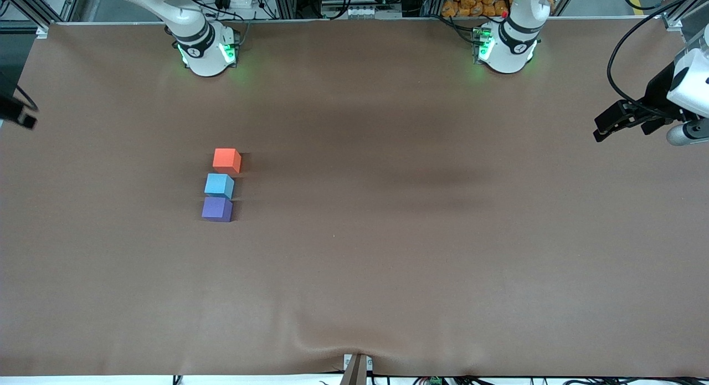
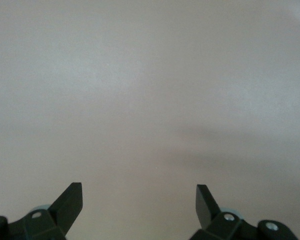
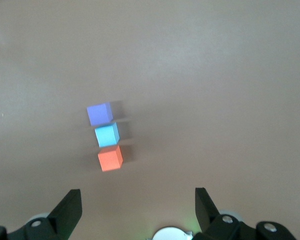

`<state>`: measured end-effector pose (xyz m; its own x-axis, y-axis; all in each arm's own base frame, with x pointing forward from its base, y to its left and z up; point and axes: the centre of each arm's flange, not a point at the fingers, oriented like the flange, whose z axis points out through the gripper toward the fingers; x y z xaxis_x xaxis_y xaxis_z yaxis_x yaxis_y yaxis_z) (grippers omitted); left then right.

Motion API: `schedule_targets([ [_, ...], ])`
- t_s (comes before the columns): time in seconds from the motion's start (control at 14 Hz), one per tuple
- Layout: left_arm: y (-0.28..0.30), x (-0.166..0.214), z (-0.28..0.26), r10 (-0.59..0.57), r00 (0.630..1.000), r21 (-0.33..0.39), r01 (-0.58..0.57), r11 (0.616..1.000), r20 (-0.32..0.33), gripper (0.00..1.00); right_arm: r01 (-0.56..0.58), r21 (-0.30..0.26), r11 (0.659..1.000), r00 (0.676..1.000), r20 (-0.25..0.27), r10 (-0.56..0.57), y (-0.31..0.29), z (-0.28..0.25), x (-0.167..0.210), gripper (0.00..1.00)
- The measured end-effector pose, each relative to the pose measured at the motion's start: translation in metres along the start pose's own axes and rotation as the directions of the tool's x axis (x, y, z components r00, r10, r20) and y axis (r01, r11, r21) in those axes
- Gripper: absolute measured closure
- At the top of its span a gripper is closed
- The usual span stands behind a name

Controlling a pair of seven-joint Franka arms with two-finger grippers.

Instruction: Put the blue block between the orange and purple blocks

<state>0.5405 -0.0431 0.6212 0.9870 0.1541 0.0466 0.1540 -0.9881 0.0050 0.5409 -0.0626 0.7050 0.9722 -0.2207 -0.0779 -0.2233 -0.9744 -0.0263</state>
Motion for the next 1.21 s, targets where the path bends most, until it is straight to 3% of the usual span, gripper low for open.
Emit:
schedule_targets([
  [0.29, 0.0, 0.0, 0.0, -0.001, 1.0, 0.0, 0.001, 1.0, 0.0, 0.0, 0.017, 0.009, 1.0, 1.0, -0.004, -0.017, 0.001, 0.001, -0.019, 0.0],
  [0.57, -0.001, 0.0, 0.0, -0.002, 1.0, 0.0, 0.002, 1.0, -0.001, 0.0, 0.057, -0.043, 0.997, 0.998, -0.039, -0.059, -0.012, 0.021, -0.038, 0.0],
  [1.21, -0.002, 0.0, 0.0, -0.003, 1.0, 0.0, 0.003, 1.0, -0.001, 0.0, 0.066, -0.05, 0.997, 0.996, -0.062, -0.069, -0.016, 0.023, -0.04, 0.0],
])
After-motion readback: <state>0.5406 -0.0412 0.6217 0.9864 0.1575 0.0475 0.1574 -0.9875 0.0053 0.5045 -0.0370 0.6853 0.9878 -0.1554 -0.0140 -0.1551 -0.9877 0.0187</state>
